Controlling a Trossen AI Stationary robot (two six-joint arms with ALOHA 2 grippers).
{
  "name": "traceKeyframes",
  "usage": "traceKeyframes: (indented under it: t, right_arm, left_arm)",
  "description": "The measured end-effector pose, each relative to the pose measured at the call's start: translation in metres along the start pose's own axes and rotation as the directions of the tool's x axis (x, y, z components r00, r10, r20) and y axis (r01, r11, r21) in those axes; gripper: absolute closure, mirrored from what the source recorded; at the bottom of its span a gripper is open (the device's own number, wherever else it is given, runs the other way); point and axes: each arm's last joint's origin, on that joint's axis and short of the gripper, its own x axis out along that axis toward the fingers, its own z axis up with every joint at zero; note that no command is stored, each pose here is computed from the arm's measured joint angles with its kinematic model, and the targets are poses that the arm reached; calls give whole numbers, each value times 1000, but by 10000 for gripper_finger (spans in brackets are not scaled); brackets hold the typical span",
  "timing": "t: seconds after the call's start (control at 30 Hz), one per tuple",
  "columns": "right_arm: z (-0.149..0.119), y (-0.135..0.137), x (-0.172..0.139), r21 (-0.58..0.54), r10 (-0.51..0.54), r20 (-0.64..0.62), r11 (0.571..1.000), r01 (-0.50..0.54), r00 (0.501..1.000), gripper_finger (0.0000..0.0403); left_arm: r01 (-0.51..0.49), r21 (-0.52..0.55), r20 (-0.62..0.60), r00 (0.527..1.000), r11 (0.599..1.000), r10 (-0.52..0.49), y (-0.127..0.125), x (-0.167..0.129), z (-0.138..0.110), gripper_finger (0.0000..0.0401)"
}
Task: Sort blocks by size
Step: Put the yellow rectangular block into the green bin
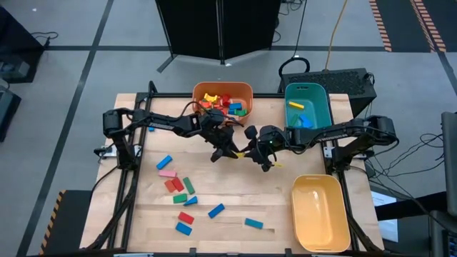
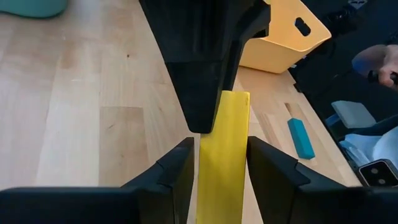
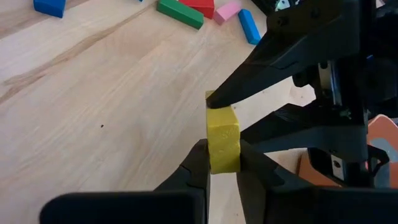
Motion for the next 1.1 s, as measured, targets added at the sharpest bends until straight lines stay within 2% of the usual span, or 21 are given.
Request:
traceKeyframes:
  t: [0.23,0.43,0.53,0.73,0.87,1.1]
  right_arm:
    - [-4,2,0,43,-26,-84,999,30,996,365]
    - [-12,6,-4,63,-18,-217,998,32,976,365]
    - [-14,7,-11,90,-27,-277,995,54,960,365]
    - [-12,5,-35,140,-80,-357,981,138,931,365]
    - [-10,3,-58,163,-112,-400,968,190,910,365]
    - [-16,-2,-92,196,-203,-513,918,344,834,364]
  left_arm:
    - [-37,37,-23,999,999,38,3,-6,-1,260]
    - [-69,-47,-102,993,997,63,10,-18,-9,259]
    - [-118,-68,-143,984,991,107,12,-24,-13,259]
    - [-286,-48,-257,929,957,265,7,-37,-17,259]
    - [-357,-33,-326,886,933,328,-3,-46,-18,259]
    - [-442,-16,-385,831,897,402,-22,-60,-15,259]
